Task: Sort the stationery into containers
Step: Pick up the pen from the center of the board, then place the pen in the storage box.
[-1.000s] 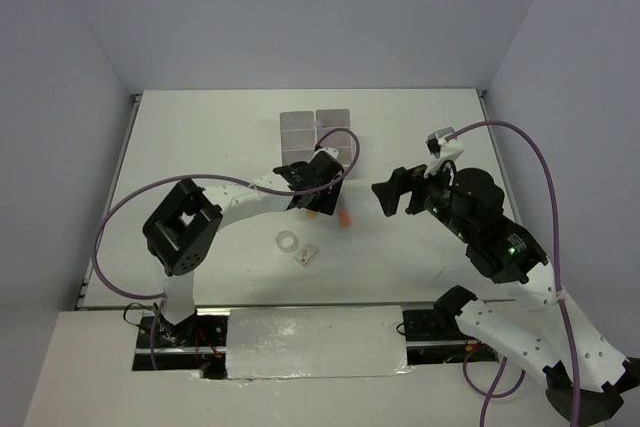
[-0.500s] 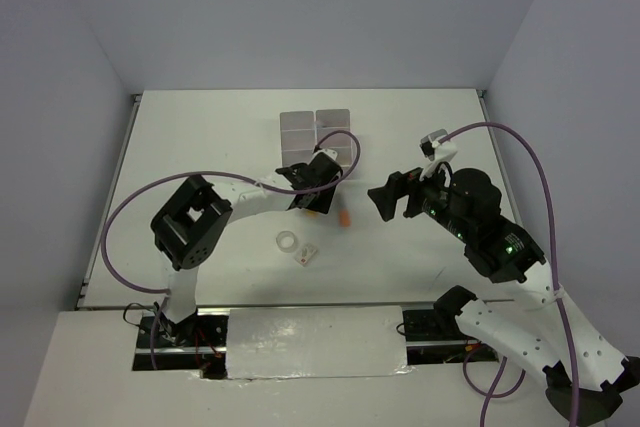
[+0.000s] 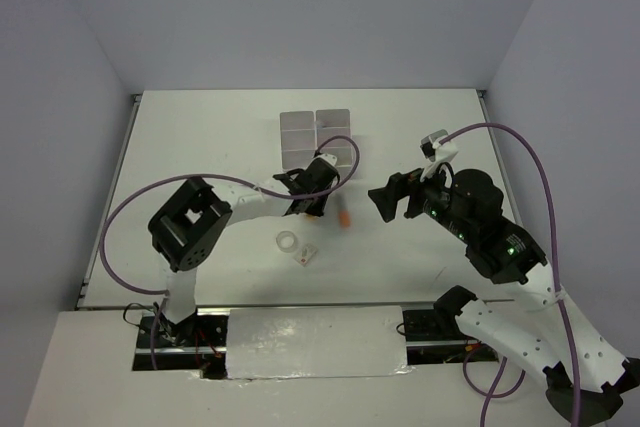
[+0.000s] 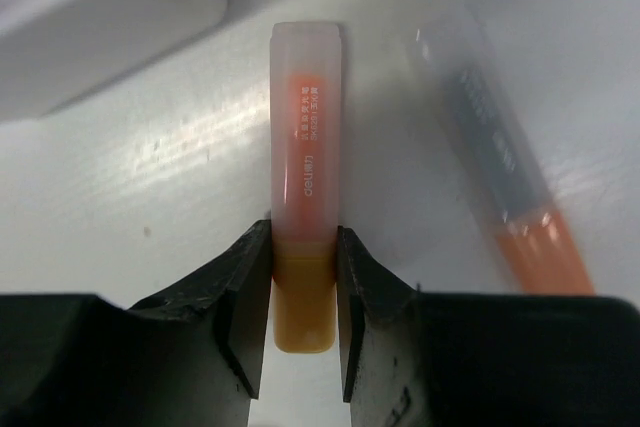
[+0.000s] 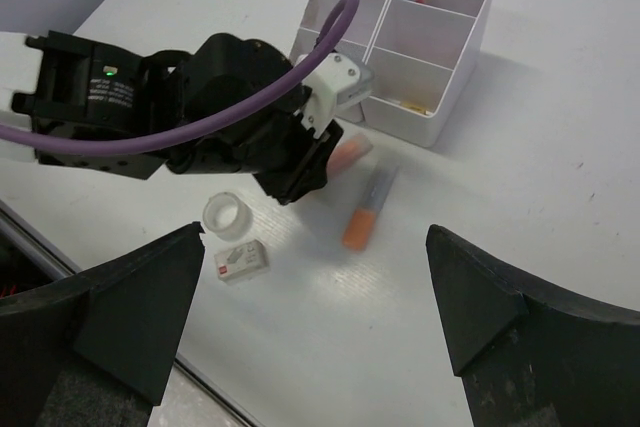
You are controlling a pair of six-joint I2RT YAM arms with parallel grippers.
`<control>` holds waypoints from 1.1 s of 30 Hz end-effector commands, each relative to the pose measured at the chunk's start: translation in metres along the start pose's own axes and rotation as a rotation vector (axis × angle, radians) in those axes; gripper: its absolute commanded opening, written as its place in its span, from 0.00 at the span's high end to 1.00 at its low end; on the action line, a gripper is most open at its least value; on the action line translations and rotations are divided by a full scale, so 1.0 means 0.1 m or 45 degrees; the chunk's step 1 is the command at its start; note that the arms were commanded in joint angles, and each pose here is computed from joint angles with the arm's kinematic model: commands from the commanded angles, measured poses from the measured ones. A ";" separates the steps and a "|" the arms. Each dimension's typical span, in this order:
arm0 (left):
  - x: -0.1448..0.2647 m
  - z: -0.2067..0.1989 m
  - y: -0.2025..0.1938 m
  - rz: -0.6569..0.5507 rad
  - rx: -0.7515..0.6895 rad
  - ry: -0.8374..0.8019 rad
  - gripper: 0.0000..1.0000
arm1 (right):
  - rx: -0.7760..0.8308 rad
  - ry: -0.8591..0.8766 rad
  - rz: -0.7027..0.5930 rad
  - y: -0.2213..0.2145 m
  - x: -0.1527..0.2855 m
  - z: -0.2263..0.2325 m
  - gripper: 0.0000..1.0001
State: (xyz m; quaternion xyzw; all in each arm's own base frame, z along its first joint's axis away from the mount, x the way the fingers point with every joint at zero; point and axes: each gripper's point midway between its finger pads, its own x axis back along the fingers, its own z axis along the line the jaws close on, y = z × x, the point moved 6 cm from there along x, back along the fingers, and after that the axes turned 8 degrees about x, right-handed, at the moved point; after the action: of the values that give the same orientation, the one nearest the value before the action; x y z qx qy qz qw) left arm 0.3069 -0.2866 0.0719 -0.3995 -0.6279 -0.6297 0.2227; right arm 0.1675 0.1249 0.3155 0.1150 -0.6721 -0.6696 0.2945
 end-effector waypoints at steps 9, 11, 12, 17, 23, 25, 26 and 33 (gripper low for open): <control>1.16 0.15 0.20 -0.166 -0.101 0.153 1.00 | 0.026 0.005 -0.110 0.22 0.08 0.01 0.00; 1.39 0.22 0.32 -0.257 -0.076 0.164 1.00 | 0.028 0.005 -0.110 0.21 0.08 0.01 0.00; 1.47 0.25 0.38 -0.310 -0.076 0.174 1.00 | 0.030 0.007 -0.112 0.21 0.08 0.01 0.00; 1.96 0.54 0.77 -0.745 0.101 0.272 1.00 | 0.031 0.010 -0.127 0.19 0.05 0.01 0.00; 2.15 0.51 1.35 -1.197 0.236 0.140 1.00 | 0.031 0.032 -0.104 0.15 -0.02 0.03 0.00; 2.05 0.58 1.56 -1.285 0.281 0.107 1.00 | 0.034 0.045 -0.104 0.16 -0.04 0.04 0.00; 2.00 0.56 1.63 -1.299 0.244 0.052 1.00 | 0.035 0.061 -0.103 0.15 -0.05 0.05 0.00; 1.62 0.53 2.13 -1.509 0.123 0.107 1.00 | 0.033 0.115 -0.089 0.13 -0.10 0.10 0.00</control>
State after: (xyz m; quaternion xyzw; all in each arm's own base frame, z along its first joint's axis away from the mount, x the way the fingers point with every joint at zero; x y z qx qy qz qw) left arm 0.3733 -0.2127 0.2698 -0.0122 -0.7501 -0.6608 -0.0229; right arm 0.1712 0.1338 0.3203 0.1434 -0.6671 -0.6658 0.3019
